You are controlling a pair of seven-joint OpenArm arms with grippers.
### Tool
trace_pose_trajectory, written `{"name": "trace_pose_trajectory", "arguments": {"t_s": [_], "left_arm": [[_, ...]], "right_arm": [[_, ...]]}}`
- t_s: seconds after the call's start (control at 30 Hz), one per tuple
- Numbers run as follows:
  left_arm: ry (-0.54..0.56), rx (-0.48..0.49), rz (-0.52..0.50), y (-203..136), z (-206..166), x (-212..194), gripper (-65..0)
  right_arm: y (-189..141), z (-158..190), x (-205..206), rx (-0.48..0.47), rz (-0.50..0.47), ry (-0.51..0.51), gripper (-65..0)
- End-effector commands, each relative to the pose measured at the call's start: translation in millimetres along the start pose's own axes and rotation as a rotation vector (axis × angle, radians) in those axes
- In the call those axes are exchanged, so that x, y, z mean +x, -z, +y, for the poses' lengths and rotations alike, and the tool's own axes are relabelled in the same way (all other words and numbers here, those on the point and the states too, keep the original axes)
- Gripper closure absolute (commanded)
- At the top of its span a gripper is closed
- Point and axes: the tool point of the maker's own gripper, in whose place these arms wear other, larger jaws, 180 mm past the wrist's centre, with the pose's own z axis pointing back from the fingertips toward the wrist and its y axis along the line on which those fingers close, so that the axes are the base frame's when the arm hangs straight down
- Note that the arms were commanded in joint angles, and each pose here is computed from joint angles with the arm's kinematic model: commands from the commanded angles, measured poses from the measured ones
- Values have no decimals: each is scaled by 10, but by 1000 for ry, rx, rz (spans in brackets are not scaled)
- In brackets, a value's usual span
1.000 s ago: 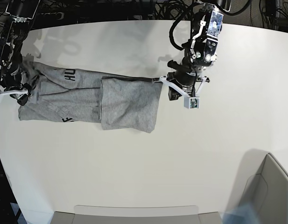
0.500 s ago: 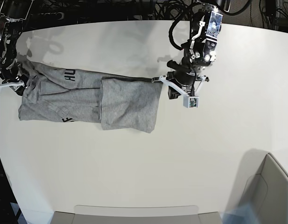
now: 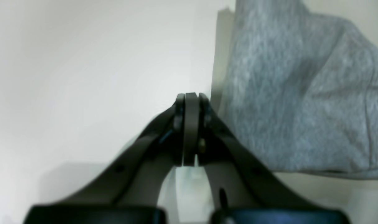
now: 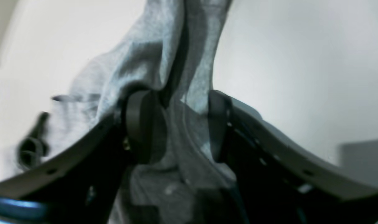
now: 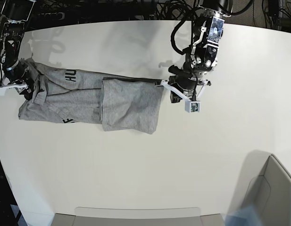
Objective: Fold the T-shirt properly
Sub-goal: 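Grasp the strip end with the right gripper and drag it inward, then lift the strip end with the right gripper and fold it over the bundle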
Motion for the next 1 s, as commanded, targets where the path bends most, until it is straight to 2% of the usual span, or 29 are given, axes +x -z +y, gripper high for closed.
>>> {"name": "trace_pose_trajectory", "arguments": {"t_s": [0.0, 0.13, 0.3, 0.8, 0.87, 0.97], "left_arm": [[-6, -17, -35, -12, -82, 98, 0], [-11, -20, -34, -10, -107, 95, 0], [-10, -21, -33, -8, -107, 90, 0], [7, -44, -22, -5, -209, 44, 0], [7, -46, -21, -4, -220, 41, 0], [9, -48, -20, -4, -230, 37, 0]], "right_arm": [[-14, 61, 173, 22, -33, -20, -274], [49, 170, 40, 47, 6, -39, -274], [52, 347, -4, 146, -9, 26, -273], [230, 661, -303, 206, 93, -37, -269], [255, 711, -355, 215, 112, -51, -234], [319, 786, -369, 217, 130, -98, -133]]}}
